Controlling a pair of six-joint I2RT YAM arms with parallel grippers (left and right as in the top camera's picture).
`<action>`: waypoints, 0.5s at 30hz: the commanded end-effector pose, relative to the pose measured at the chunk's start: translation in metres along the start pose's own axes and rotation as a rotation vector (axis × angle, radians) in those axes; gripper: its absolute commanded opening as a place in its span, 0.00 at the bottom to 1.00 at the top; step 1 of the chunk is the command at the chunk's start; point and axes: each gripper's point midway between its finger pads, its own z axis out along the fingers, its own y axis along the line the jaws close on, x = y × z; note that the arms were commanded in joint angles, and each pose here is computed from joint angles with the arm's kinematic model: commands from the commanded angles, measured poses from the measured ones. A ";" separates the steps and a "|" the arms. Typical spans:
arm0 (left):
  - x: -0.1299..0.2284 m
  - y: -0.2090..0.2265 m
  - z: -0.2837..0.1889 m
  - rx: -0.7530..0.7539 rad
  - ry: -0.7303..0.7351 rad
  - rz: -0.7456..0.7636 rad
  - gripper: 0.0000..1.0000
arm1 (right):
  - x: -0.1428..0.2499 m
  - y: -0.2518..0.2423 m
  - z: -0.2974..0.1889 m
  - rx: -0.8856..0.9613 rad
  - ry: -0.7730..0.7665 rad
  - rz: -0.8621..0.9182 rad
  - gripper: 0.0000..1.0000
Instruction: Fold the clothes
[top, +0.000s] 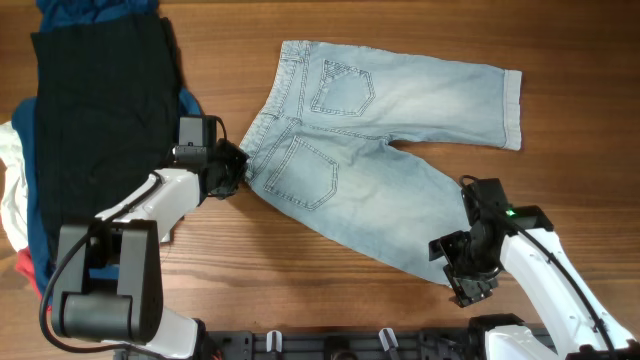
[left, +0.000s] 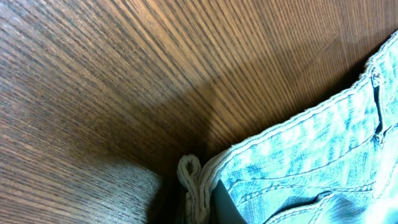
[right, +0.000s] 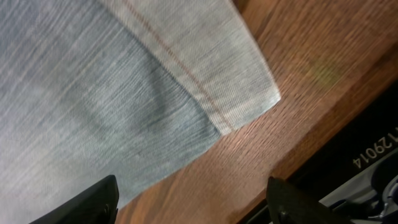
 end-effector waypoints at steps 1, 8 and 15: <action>-0.008 0.014 0.002 -0.048 -0.035 -0.037 0.04 | -0.011 -0.007 0.007 0.059 -0.053 0.077 0.77; -0.011 0.016 0.002 -0.059 -0.054 -0.036 0.04 | -0.026 0.001 0.034 0.139 -0.072 0.099 0.73; -0.014 0.018 0.002 -0.070 -0.074 -0.036 0.04 | -0.046 -0.006 0.052 0.233 -0.147 0.098 0.53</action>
